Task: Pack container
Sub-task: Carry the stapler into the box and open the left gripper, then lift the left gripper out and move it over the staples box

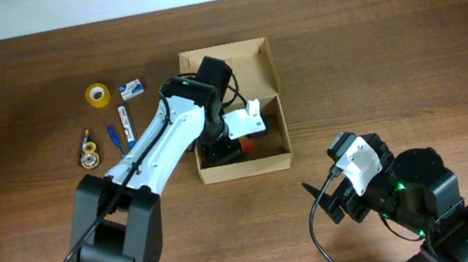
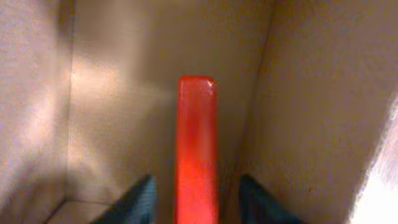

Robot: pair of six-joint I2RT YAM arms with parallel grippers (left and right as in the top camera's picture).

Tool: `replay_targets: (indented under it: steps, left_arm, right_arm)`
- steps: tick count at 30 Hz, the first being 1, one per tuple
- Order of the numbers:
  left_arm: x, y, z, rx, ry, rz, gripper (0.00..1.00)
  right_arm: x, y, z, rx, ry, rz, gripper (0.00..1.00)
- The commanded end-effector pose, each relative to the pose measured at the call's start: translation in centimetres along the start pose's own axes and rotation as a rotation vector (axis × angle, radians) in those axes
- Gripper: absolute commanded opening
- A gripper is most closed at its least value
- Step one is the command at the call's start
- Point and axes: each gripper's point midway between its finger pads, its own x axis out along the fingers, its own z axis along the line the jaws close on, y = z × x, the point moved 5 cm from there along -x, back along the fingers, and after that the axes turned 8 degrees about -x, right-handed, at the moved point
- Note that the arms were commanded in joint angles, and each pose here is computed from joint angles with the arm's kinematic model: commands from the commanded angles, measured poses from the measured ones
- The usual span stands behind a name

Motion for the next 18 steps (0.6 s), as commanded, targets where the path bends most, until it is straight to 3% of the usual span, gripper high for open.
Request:
replay_targets:
  steps: [1, 11, 18]
  left_arm:
    - [-0.1, 0.0, -0.1, 0.011, 0.006, 0.002, 0.52]
    - [-0.8, 0.2, 0.9, 0.003, -0.066, 0.037, 0.51]
    - [-6.5, -2.8, 2.1, -0.056, -0.165, -0.068, 0.47]
  right_arm:
    - [0.1, 0.1, 0.1, -0.008, 0.001, 0.004, 0.99]
    - [0.1, 0.1, 0.1, -0.008, 0.001, 0.004, 0.99]
    - [0.1, 0.1, 0.1, -0.008, 0.001, 0.004, 0.99]
